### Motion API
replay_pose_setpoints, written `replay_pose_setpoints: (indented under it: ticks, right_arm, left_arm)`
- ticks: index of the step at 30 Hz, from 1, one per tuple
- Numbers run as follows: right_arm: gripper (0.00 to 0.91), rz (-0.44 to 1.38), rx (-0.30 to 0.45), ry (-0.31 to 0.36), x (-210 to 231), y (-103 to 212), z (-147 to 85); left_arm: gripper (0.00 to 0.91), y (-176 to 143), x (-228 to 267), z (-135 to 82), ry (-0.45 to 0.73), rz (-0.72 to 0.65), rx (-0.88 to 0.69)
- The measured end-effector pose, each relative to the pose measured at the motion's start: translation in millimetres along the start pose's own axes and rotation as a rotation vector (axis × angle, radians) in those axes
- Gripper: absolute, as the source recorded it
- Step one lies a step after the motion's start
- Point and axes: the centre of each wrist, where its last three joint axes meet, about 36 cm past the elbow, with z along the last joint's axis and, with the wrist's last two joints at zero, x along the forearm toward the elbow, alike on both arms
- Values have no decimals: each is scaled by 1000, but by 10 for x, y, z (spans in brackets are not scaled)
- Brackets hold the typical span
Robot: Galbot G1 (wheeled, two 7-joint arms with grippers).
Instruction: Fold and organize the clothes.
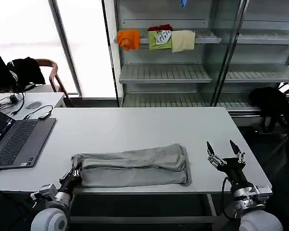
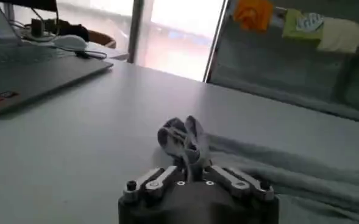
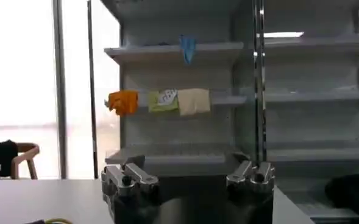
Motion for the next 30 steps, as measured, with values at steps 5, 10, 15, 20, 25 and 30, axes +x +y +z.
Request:
replay_pose_setpoints:
  ticks: [5, 10, 15, 20, 25, 30]
  right_arm:
    - [907, 10, -1, -2, 29, -53, 18]
    - [907, 18, 2, -6, 48, -104, 9]
    - [907, 23, 3, -16, 49, -136, -2]
    - [907, 26, 1, -18, 35, -148, 8]
    - [907, 27, -2, -22, 27, -142, 4]
    - [907, 28, 0, -20, 32, -143, 7]
  left_arm:
    - [0, 31, -24, -131, -27, 8, -5]
    - [0, 146, -86, -303, -59, 0, -19]
    - [0, 406, -165, -535, -91, -30, -47]
    - [0, 797, -211, -855, -119, -85, -70]
    - [0, 1095, -161, -1276, -165, -141, -88]
    - [0, 1070, -41, -1507, -187, -135, -98]
